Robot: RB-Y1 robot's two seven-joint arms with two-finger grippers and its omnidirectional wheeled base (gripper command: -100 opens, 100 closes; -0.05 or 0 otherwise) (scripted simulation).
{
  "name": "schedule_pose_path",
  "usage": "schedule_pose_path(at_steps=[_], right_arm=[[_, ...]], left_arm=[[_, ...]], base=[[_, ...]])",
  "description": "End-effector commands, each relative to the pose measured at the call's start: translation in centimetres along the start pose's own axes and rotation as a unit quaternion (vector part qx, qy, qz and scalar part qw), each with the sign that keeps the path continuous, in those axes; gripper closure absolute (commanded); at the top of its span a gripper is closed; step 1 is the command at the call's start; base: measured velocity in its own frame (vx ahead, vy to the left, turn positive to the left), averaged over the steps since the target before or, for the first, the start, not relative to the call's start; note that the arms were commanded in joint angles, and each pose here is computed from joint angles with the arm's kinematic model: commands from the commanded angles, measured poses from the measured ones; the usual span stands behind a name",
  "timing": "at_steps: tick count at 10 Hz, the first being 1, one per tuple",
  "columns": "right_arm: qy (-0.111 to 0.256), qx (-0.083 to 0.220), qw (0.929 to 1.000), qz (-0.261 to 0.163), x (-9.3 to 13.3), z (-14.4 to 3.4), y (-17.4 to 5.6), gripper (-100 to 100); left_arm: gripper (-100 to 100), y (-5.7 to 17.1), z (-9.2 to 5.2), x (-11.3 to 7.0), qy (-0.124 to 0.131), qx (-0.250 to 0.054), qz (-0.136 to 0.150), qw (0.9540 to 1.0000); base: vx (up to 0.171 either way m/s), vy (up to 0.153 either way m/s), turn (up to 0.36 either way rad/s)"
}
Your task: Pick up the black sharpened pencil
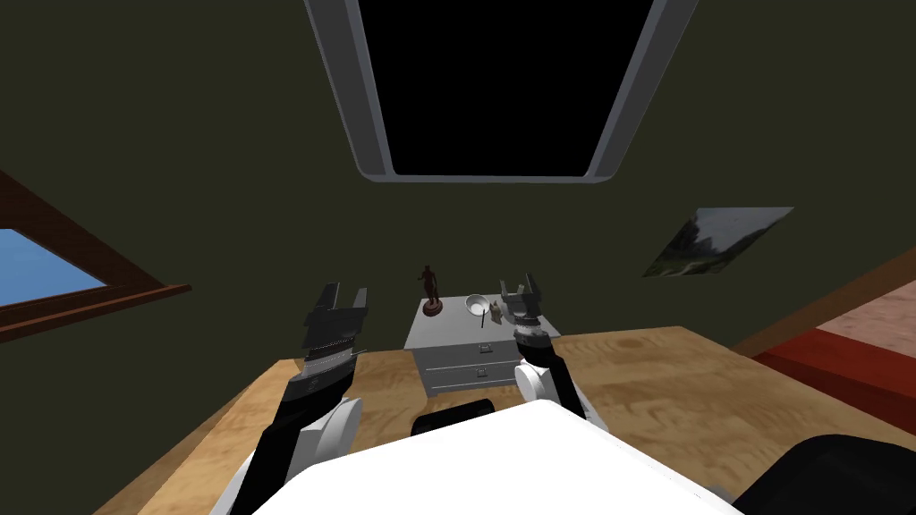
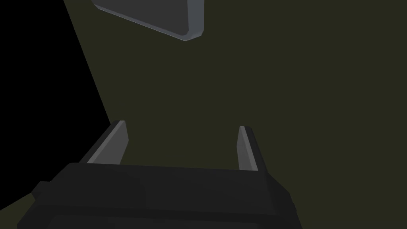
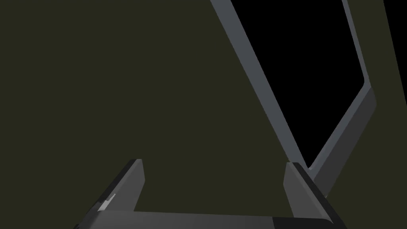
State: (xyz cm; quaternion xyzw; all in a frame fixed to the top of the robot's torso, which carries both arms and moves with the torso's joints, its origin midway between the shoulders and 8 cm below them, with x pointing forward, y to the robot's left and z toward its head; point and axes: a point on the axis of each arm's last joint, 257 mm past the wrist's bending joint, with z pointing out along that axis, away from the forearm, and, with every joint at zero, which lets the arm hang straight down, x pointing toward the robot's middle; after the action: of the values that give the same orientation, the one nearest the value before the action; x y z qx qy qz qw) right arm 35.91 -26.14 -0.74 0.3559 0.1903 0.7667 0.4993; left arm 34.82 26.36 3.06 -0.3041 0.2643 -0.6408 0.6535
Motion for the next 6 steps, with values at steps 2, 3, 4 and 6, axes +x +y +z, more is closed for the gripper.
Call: schedule_pose_path(at_steps=[2, 3, 4, 6], right_arm=[[-0.013, 0.011, 0.9983, 0.056, -0.9, -0.6, -1.6, -100], [-0.02, 0.015, 0.9962, 0.083, -1.4, -0.8, -2.4, -100], [-0.022, 0.018, 0.9954, 0.092, -1.5, -0.9, -2.7, -100], [-0.032, 0.025, 0.9911, 0.127, -2.2, -1.3, -3.9, -100]], left_arm=[[0, 0.0, 0.0, 0.0, 0.0, 0.0, 0.0, 1.0], [0, 0.0, 0.0, 0.0, 0.0, 0.0, 0.0, 1.0], [0, 0.0, 0.0, 0.0, 0.0, 0.0, 0.0, 1.0], [0, 0.0, 0.0, 0.0, 0.0, 0.0, 0.0, 1.0]], base=[[0.003, 0.007, 0.031], [0.003, 0.009, 0.066], [0.004, 0.005, 0.025], [0.004, 0.005, 0.034]])
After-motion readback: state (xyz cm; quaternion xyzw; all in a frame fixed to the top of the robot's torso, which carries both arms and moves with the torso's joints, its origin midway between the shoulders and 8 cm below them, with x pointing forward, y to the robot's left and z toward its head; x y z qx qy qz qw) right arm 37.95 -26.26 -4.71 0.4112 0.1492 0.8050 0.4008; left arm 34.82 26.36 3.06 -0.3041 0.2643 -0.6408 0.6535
